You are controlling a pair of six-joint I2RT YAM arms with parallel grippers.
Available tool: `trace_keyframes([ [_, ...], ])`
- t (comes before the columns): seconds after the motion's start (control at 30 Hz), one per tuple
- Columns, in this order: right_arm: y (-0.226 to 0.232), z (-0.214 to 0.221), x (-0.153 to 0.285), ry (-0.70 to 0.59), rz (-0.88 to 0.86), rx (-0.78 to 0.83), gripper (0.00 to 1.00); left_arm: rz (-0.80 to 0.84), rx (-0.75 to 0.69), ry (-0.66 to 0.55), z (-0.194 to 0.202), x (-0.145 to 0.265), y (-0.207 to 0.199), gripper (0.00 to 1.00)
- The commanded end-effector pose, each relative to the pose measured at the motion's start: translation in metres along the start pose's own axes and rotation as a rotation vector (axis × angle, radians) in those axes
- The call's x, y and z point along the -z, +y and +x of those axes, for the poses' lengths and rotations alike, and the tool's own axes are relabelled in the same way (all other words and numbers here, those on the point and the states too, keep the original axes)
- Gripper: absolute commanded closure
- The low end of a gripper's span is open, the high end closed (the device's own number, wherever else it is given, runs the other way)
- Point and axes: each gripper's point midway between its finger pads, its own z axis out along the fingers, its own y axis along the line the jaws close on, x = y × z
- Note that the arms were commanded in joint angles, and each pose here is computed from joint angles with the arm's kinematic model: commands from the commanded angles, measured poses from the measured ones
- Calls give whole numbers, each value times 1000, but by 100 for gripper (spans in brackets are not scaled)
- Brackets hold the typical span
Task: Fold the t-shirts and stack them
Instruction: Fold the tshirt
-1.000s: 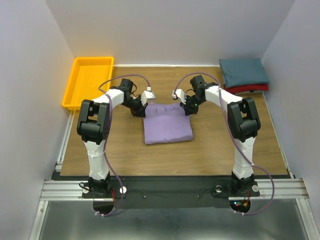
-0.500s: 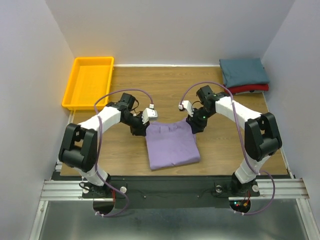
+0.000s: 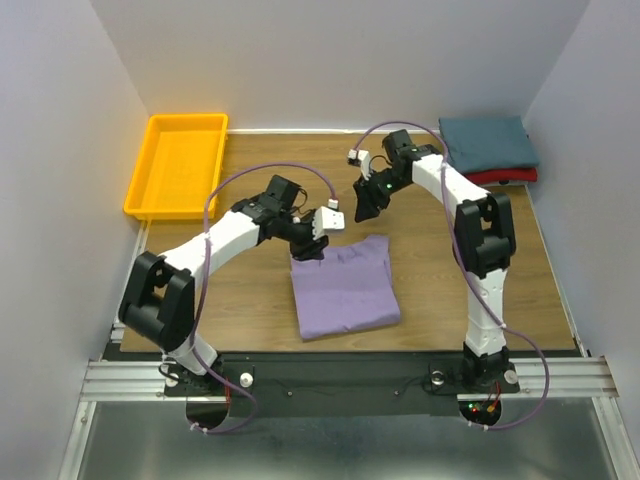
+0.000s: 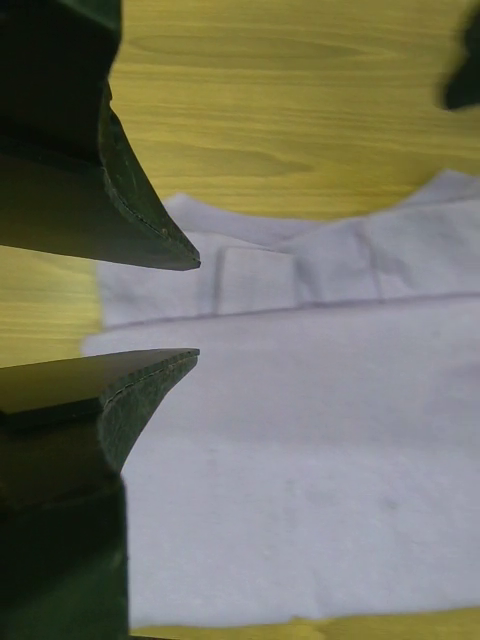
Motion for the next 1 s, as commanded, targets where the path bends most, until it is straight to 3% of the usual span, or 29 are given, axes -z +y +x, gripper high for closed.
trace_keyframes([
  [0.0, 10, -18, -24, -47, -119, -90, 47, -8, 0, -18, -18, -28, 11, 51],
  [0.3, 20, 9, -69, 1, -245, -184, 42, 46, -4, 28, -9, -69, 1, 50],
  [0.67, 35, 50, -99, 77, -326, -264, 47, 100, 18, 85, 12, -97, -8, 54],
  [0.8, 40, 63, -106, 98, -351, -287, 54, 95, 19, 106, 17, -101, -6, 59],
  [0.97, 45, 76, -112, 120, -373, -313, 63, 102, 15, 102, 14, -101, -8, 80],
])
